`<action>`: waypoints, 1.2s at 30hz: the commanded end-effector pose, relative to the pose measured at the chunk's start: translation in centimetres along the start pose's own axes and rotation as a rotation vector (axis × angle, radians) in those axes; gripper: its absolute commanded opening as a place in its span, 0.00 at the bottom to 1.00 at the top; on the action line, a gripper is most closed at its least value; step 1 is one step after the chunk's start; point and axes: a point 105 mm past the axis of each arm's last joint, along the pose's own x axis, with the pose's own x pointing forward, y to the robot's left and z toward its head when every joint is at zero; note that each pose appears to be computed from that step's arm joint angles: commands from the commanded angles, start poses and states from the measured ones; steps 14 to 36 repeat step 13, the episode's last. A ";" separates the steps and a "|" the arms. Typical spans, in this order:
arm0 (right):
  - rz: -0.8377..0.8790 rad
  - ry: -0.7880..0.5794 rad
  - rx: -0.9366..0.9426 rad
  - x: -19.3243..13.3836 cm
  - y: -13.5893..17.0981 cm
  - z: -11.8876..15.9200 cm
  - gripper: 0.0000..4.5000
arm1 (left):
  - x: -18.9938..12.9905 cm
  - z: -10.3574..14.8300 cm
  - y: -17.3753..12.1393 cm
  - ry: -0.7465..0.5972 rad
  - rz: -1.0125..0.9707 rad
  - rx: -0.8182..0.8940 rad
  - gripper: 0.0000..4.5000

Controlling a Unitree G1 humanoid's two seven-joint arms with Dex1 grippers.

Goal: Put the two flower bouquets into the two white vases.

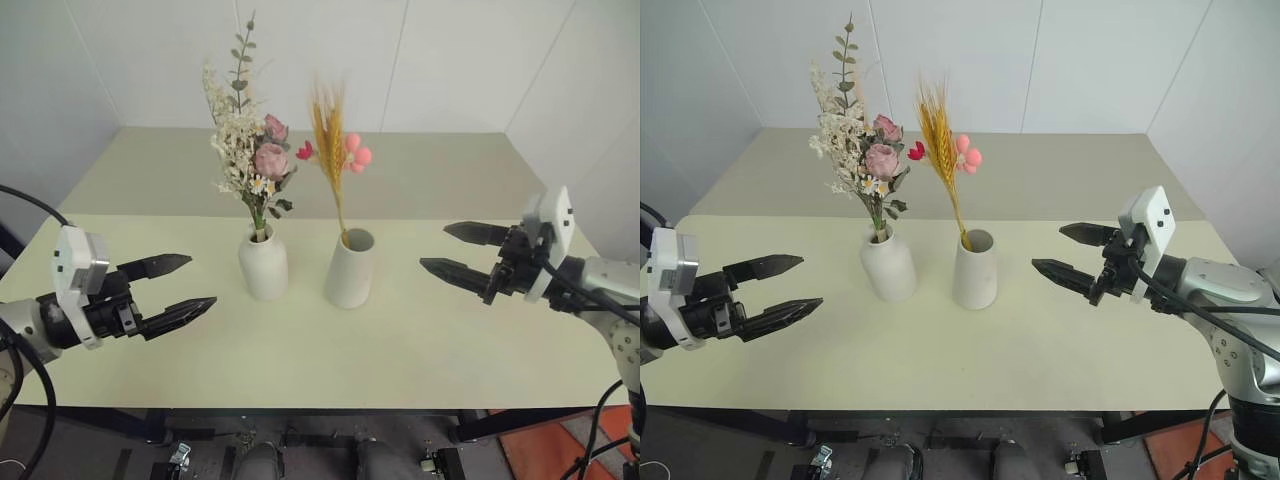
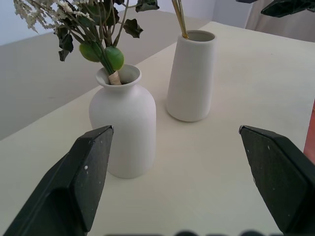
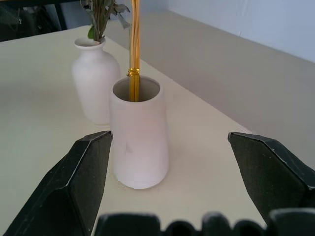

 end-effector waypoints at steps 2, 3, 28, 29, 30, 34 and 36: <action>-0.021 -0.019 -0.050 -1.2 0.3 1.4 1.00 | 0.3 1.0 -0.7 -0.030 -0.042 0.030 0.99; -0.023 -0.017 -0.050 -1.3 0.4 1.4 1.00 | 0.4 1.1 -0.6 -0.032 -0.045 0.030 0.99; -0.073 -0.007 -0.053 -2.4 0.6 1.4 1.00 | 1.4 1.5 -0.2 -0.042 -0.082 0.036 0.99; -0.073 -0.007 -0.053 -2.4 0.6 1.4 1.00 | 1.4 1.5 -0.2 -0.042 -0.082 0.036 0.99; -0.073 -0.007 -0.053 -2.4 0.6 1.4 1.00 | 1.4 1.5 -0.2 -0.042 -0.082 0.036 0.99; -0.073 -0.007 -0.053 -2.4 0.6 1.4 1.00 | 1.4 1.5 -0.2 -0.042 -0.082 0.036 0.99; -0.073 -0.007 -0.053 -2.4 0.6 1.4 1.00 | 1.4 1.5 -0.2 -0.042 -0.082 0.036 0.99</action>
